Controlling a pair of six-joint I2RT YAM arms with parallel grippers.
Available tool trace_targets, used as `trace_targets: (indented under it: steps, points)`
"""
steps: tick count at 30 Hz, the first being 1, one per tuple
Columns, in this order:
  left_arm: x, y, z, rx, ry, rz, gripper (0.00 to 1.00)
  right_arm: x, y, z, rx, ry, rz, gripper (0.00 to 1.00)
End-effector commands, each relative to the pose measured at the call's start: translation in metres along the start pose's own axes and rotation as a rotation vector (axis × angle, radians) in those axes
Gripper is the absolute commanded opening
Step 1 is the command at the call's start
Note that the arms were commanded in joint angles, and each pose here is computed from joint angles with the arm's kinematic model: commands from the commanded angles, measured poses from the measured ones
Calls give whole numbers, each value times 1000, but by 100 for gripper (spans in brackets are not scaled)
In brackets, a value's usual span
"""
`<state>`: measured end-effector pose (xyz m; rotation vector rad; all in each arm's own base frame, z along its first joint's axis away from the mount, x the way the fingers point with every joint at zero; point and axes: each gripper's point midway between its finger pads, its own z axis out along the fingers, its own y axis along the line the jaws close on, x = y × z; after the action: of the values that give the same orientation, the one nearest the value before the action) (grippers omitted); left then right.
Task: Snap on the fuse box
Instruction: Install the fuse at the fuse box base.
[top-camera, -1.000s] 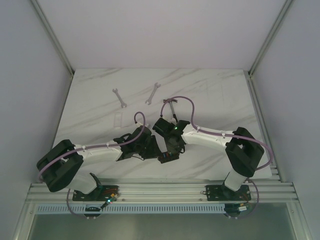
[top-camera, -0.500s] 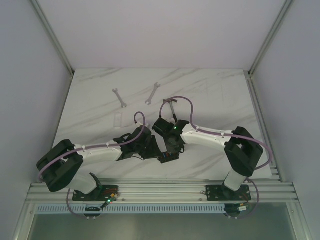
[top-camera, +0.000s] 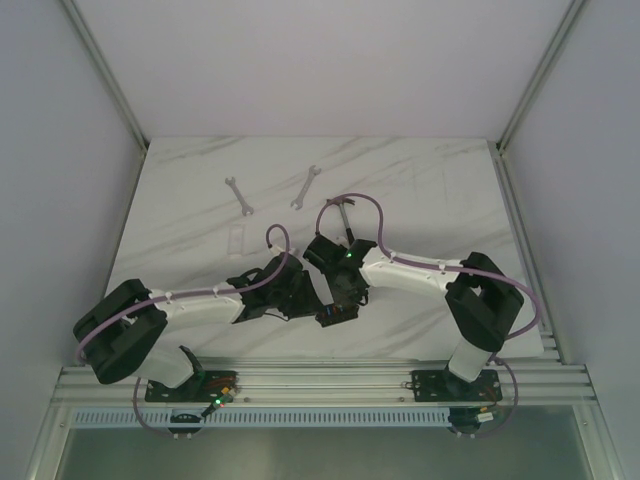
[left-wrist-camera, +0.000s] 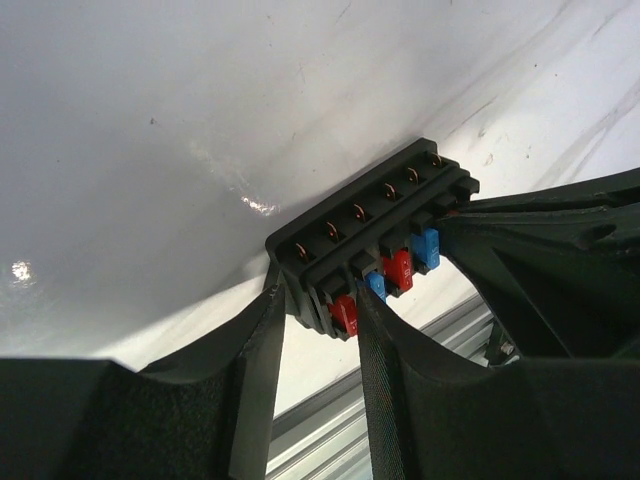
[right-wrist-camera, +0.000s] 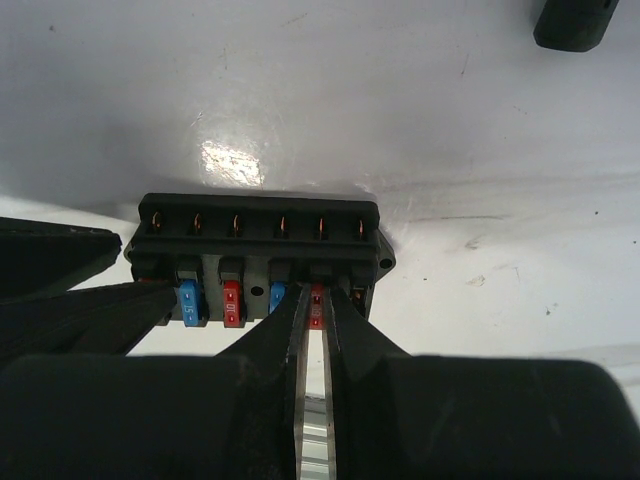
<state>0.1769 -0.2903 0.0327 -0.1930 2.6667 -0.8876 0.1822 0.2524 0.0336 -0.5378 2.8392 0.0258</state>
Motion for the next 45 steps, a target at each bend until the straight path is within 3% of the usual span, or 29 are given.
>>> trace_targets:
  steps: [1, 12, 15, 18, 29, 40, 45]
  points:
    - [3, 24, 6, -73, -22, -14, 43, 66, -24, 76, 100, 217, -29, 0]
    - [-8, 12, 9, -25, -68, 17, 43, 0, -14, 38, 78, 33, -69, 1]
    - [-7, 12, 8, -18, -69, 16, 43, -12, -7, 13, 27, -17, -45, 14]
    - [-8, 11, 5, -10, -74, 18, 44, -22, -4, -8, 2, -58, -20, 21]
    - [-7, 8, 3, 4, -70, 18, 44, -26, -4, -22, -2, -74, 14, 23]
    - [-7, 7, 3, 5, -68, 16, 45, -19, -12, -18, 38, -47, 12, 6]
    - [-7, 7, 3, 7, -67, 17, 45, -4, -14, -4, 50, 22, -11, 0]
